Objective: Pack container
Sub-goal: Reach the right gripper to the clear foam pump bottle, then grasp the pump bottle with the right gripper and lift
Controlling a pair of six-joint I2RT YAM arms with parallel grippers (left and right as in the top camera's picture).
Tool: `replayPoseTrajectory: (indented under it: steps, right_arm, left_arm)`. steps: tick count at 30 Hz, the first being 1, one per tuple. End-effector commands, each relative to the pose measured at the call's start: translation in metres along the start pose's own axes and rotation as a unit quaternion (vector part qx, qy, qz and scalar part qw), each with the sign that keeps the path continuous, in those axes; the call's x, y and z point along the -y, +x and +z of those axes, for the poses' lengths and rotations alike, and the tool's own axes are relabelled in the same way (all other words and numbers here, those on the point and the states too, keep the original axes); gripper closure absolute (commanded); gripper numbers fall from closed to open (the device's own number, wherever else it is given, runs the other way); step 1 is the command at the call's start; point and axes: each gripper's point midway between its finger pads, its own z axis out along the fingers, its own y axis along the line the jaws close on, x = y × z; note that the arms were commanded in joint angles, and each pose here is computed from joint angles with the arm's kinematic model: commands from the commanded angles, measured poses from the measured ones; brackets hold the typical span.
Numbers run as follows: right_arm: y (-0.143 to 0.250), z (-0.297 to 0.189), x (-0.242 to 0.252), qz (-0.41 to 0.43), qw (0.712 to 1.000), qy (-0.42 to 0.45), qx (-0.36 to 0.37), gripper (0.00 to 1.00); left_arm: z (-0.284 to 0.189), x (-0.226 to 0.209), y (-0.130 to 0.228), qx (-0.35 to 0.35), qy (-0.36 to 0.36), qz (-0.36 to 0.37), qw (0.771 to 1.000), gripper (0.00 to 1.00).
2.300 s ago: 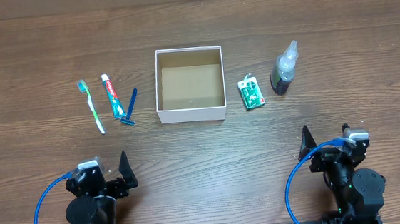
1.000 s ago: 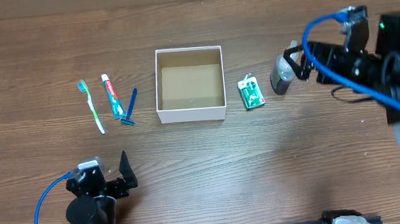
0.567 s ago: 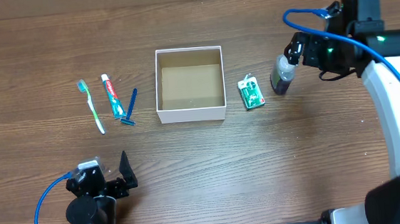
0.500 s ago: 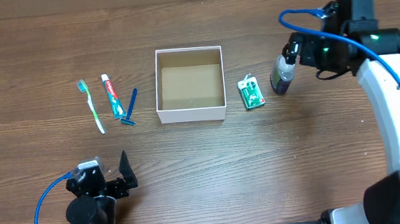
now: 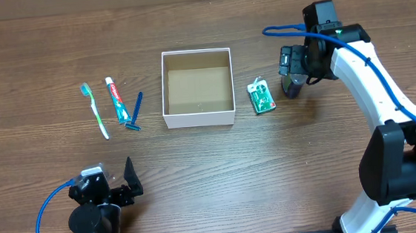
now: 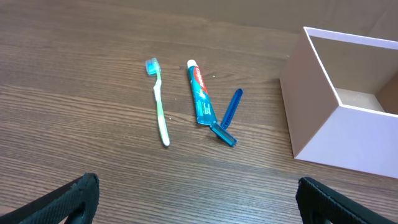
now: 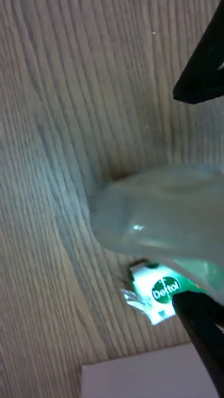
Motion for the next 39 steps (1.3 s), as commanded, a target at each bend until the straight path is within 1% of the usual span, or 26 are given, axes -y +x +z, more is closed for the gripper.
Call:
replayPoseTrajectory:
  steps: [1,4,8,12,17,19,22,23,24,25,27,32,36,39]
  right_arm:
    - [-0.015,-0.010,-0.001,0.009,1.000,-0.003,0.027,0.16]
    - [-0.020,-0.010,-0.003,0.010,0.999,-0.009,0.038,0.24]
    - [-0.021,-0.009,-0.009,0.009,0.999,-0.024,0.039,0.24]
    - [-0.017,-0.002,-0.008,0.009,0.999,-0.021,0.027,0.25]
    - [-0.012,0.010,-0.009,0.009,1.000,-0.022,0.011,0.37]
    - [-0.012,0.010,-0.009,0.009,1.000,-0.021,0.010,0.39]
    - [-0.011,0.010,-0.009,0.009,1.000,-0.021,0.009,0.48]
    - [-0.010,0.010,-0.008,0.008,1.000,-0.020,0.006,0.56]
    - [-0.009,0.009,-0.008,0.008,1.000,-0.019,0.004,0.60]
    - [-0.008,0.008,-0.008,0.009,1.000,-0.019,0.003,0.62]
    - [-0.008,0.003,-0.007,0.009,1.000,-0.019,0.005,0.63]
    - [-0.013,-0.031,-0.009,0.009,0.999,-0.029,0.034,0.64]
    - [-0.016,-0.087,-0.018,-0.002,0.996,-0.046,0.074,0.66]
    - [-0.008,-0.138,-0.034,-0.023,0.992,-0.068,0.105,0.67]
  left_arm:
    - [0.001,0.002,0.002,0.000,0.006,0.003,1.000,0.00]
    - [0.001,0.002,0.002,0.000,0.006,0.003,1.000,0.00]
    - [0.001,0.002,0.002,0.000,0.006,0.003,1.000,0.00]
    - [0.001,0.002,0.002,0.000,0.006,0.003,1.000,0.00]
    - [0.001,0.002,0.002,0.000,0.006,0.003,1.000,0.00]
    - [0.001,0.002,0.002,0.000,0.006,0.003,1.000,0.00]
    - [0.001,0.002,0.002,0.000,0.006,0.003,1.000,0.00]
    - [0.001,0.002,0.002,0.000,0.006,0.003,1.000,0.00]
    - [0.001,0.002,0.002,0.000,0.006,0.003,1.000,0.00]
    - [0.001,0.002,0.002,0.000,0.006,0.003,1.000,0.00]
    - [0.001,0.002,0.002,0.000,0.006,0.003,1.000,0.00]
    - [0.001,0.002,0.002,0.000,0.006,0.003,1.000,0.00]
    - [0.001,0.002,0.002,0.000,0.006,0.003,1.000,0.00]
    - [0.001,0.002,0.002,0.000,0.006,0.003,1.000,0.00]
